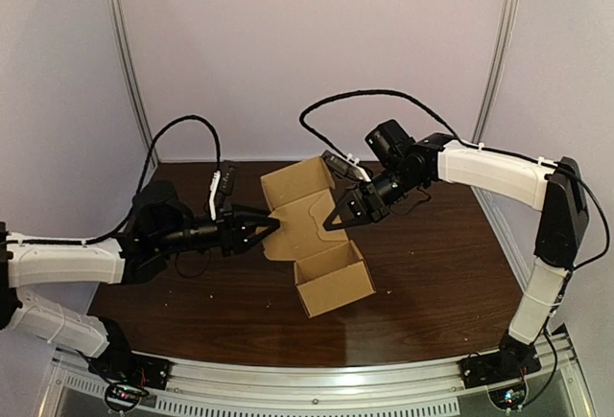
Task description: Fold the paper box
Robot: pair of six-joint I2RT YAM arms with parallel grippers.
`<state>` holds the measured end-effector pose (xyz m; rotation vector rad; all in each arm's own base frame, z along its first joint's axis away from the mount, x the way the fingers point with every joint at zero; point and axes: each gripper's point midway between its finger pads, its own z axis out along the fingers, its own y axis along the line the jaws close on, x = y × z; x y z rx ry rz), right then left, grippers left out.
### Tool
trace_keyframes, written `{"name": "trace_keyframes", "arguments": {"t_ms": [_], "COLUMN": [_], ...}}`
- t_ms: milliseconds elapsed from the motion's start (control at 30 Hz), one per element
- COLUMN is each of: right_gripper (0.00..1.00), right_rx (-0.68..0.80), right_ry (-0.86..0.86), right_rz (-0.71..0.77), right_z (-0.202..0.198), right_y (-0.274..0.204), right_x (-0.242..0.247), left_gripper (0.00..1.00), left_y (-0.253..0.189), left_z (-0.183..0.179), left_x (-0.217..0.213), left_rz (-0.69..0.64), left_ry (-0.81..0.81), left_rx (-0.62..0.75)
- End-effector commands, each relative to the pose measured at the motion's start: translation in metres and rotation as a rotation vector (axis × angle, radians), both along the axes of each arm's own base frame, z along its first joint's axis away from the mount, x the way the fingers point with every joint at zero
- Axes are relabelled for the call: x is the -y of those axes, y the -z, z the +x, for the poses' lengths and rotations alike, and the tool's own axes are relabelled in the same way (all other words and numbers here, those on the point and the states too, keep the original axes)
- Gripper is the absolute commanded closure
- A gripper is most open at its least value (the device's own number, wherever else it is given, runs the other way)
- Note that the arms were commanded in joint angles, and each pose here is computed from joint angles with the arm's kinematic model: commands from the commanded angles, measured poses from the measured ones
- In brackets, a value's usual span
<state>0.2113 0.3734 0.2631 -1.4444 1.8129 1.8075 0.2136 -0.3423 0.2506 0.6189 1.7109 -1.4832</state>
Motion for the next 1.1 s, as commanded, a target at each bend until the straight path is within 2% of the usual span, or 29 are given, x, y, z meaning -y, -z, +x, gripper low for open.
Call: {"name": "trace_keyframes", "arguments": {"t_ms": [0, 133, 300, 567, 767, 1067], "right_gripper": [1.00, 1.00, 1.00, 1.00, 1.00, 1.00], "right_rx": [0.033, 0.020, -0.022, -0.015, -0.004, 0.005], "right_ry": [0.031, 0.029, 0.018, 0.046, 0.077, 0.098], "right_rz": [0.027, 0.052, 0.070, 0.042, 0.006, -0.019], "right_z": [0.005, 0.004, 0.005, 0.012, 0.019, 0.023], "right_y": [-0.015, -0.023, -0.027, -0.019, -0.008, -0.001], "right_x": [0.012, 0.014, 0.011, 0.008, 0.005, 0.003], "left_gripper": [0.49, 0.47, 0.52, 0.56, 0.55, 0.55], "left_y": [0.003, 0.022, 0.054, 0.034, 0.008, -0.009], "left_z": [0.000, -0.002, 0.012, 0.015, 0.009, -0.003], "left_x": [-0.042, -0.071, -0.078, -0.041, -0.030, -0.018], "left_rz": [0.109, 0.174, 0.282, 0.178, 0.076, -0.009], "left_ry": [-0.173, -0.282, -0.355, -0.228, -0.163, -0.062], "left_rx": [0.088, 0.094, 0.037, 0.065, 0.105, 0.120]}}
